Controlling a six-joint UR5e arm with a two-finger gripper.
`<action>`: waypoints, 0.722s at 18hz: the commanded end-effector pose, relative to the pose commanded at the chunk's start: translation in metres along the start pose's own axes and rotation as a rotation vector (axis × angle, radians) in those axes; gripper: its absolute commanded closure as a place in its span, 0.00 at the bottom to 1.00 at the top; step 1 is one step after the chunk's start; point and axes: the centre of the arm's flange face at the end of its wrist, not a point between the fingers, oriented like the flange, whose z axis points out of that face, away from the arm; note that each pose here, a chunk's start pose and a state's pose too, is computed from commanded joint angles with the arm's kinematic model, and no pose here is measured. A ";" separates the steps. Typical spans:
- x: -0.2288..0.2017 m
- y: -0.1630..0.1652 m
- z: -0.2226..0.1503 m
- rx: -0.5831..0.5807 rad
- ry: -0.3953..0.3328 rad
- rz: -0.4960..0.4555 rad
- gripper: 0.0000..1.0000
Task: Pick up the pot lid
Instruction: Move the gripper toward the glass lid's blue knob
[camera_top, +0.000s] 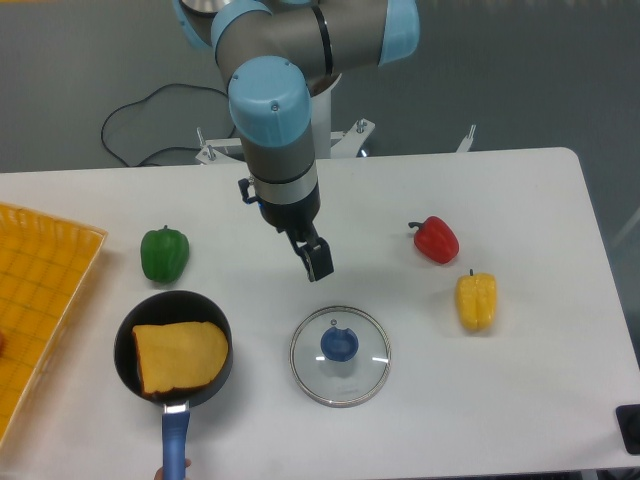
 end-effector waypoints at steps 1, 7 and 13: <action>0.000 -0.002 0.000 0.001 -0.004 0.000 0.00; -0.002 -0.006 0.019 0.002 0.002 -0.066 0.00; -0.001 -0.012 0.079 0.015 -0.041 -0.168 0.00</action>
